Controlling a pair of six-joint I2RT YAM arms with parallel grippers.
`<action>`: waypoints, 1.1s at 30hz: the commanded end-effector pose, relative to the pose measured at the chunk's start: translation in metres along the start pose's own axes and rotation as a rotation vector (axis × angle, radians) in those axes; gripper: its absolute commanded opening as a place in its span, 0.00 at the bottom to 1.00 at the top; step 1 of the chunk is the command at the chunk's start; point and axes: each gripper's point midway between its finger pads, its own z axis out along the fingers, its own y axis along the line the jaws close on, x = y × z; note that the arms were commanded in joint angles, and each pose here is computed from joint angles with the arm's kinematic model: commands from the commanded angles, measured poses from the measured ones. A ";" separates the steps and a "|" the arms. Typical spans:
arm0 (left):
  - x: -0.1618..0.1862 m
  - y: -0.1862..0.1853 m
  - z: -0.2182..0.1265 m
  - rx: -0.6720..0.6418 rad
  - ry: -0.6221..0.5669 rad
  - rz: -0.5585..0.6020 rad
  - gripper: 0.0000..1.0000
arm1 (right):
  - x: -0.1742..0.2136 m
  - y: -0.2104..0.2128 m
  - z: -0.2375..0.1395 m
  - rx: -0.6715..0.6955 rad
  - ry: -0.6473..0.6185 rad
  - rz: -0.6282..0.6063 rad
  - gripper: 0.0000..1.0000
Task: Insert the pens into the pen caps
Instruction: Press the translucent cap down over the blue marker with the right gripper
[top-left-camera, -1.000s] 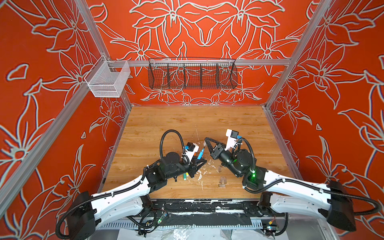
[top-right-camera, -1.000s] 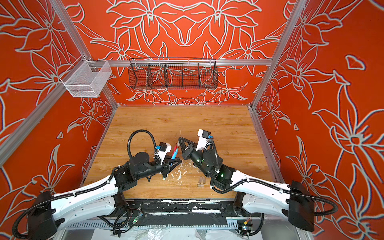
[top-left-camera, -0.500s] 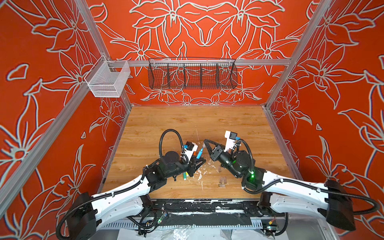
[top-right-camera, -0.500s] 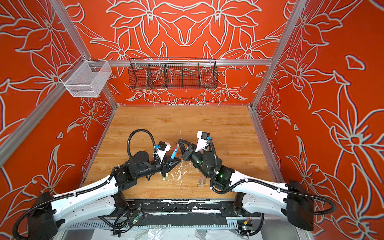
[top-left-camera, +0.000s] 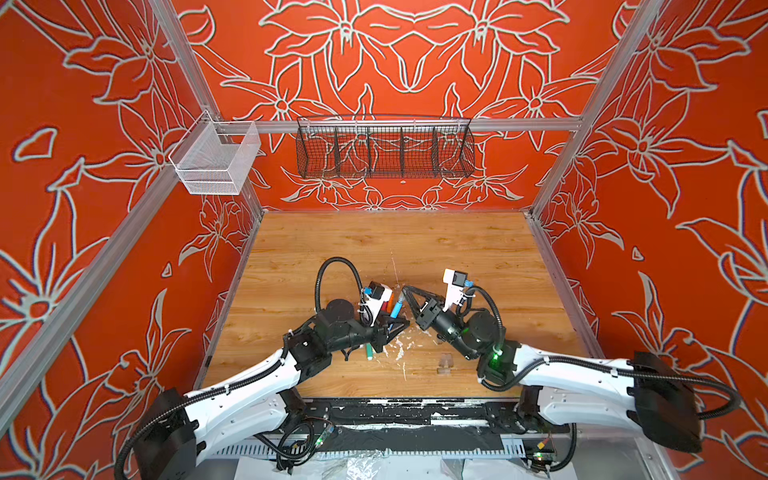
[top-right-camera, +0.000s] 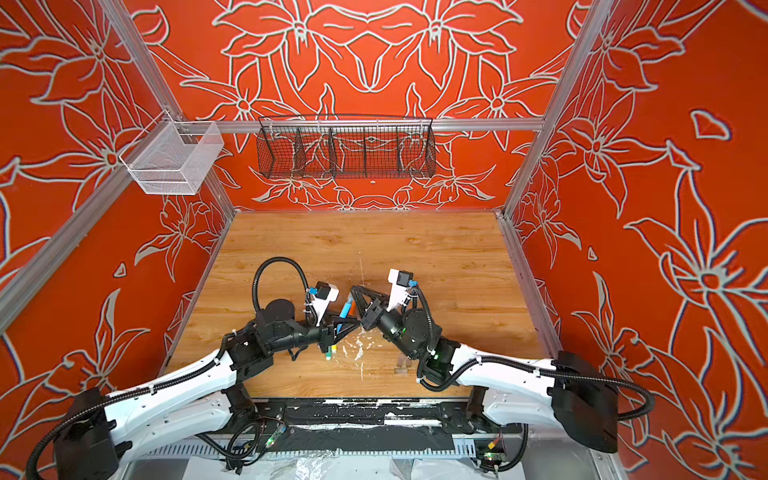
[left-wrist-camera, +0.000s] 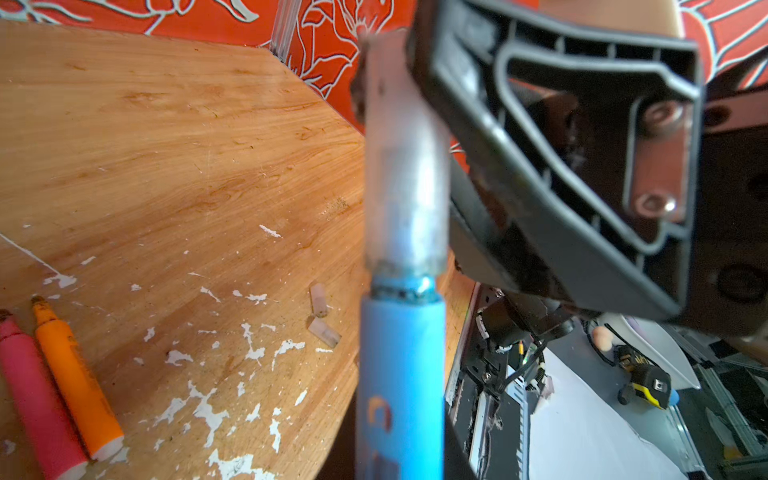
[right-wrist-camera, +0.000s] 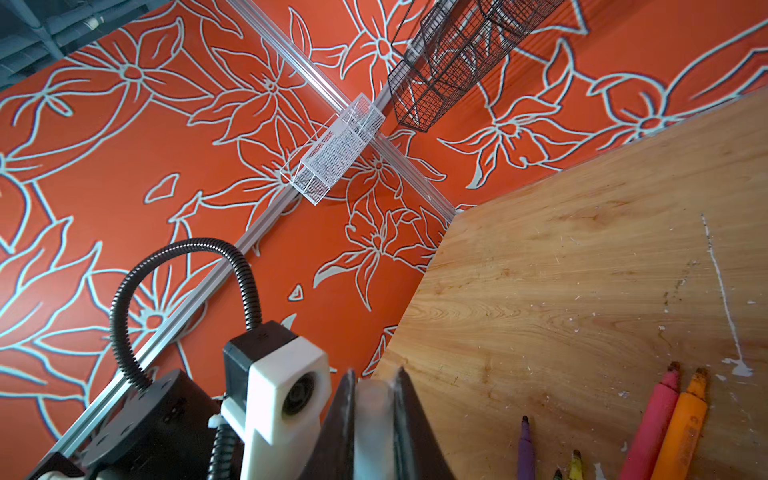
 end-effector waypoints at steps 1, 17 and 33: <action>-0.025 -0.013 -0.006 0.063 -0.089 0.010 0.00 | 0.012 0.022 -0.006 -0.139 0.047 -0.062 0.00; -0.025 -0.015 -0.012 0.071 -0.111 0.046 0.00 | 0.036 0.016 -0.012 -0.189 0.107 -0.080 0.01; -0.026 -0.013 -0.021 0.047 -0.162 0.091 0.00 | 0.031 0.013 -0.018 -0.134 0.124 -0.019 0.42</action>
